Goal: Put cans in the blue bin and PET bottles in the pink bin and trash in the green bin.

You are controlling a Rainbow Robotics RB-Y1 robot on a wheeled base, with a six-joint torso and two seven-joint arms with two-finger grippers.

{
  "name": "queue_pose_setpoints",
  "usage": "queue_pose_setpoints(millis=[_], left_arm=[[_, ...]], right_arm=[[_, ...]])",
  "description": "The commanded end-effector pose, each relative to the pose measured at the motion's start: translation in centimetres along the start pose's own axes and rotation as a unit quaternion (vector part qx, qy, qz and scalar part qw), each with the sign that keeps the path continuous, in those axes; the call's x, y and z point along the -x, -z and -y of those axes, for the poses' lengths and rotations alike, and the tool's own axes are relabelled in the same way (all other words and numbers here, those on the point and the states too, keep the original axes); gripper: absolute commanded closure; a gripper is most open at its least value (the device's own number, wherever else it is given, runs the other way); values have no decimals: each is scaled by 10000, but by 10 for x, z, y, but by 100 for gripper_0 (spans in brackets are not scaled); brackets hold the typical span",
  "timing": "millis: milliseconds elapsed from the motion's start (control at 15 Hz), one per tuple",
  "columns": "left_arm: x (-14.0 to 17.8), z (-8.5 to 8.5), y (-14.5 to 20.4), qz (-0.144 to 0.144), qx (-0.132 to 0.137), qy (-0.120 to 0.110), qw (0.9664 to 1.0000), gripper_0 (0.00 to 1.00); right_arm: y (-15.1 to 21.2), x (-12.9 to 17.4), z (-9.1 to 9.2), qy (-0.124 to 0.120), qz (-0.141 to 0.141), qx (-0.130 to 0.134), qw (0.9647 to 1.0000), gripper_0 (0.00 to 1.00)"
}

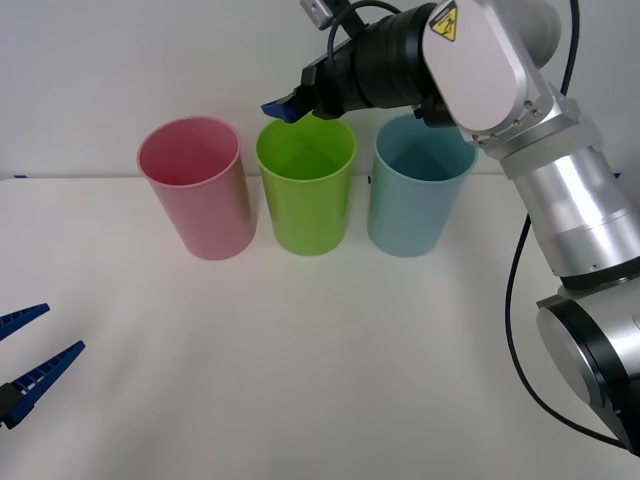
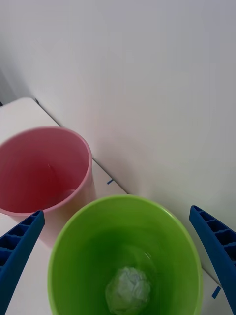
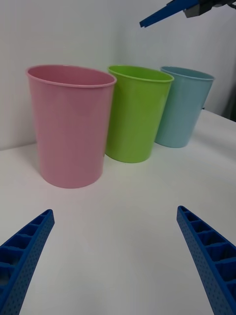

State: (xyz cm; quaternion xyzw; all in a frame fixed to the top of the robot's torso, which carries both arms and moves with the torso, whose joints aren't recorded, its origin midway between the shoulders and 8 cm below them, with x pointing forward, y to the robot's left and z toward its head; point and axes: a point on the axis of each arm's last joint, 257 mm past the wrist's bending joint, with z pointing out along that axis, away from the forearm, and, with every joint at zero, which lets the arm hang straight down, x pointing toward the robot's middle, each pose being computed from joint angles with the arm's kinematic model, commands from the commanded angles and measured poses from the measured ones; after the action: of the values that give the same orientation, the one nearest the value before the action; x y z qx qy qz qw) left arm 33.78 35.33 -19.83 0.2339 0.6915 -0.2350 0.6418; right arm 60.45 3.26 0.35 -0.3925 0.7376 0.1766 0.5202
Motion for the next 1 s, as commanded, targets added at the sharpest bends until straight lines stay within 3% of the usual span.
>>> queue_pose_setpoints(millis=[67,333,533,733,1000], left_arm=[[0,0,0,0,0,0,10000,15],[0,0,0,0,0,0,10000,15],[0,0,0,0,0,0,10000,15],[0,0,0,0,0,0,10000,14],[0,0,0,0,0,0,10000,15]], right_arm=[[48,14,3,50,437,67,9990,0],[106,-13,-1,86,934,171,9954,0],[146,-49,-8,-106,1169,165,9930,0],[176,-91,-18,-240,1139,153,9931,0],[198,-145,-32,-108,1137,322,9929,0]])
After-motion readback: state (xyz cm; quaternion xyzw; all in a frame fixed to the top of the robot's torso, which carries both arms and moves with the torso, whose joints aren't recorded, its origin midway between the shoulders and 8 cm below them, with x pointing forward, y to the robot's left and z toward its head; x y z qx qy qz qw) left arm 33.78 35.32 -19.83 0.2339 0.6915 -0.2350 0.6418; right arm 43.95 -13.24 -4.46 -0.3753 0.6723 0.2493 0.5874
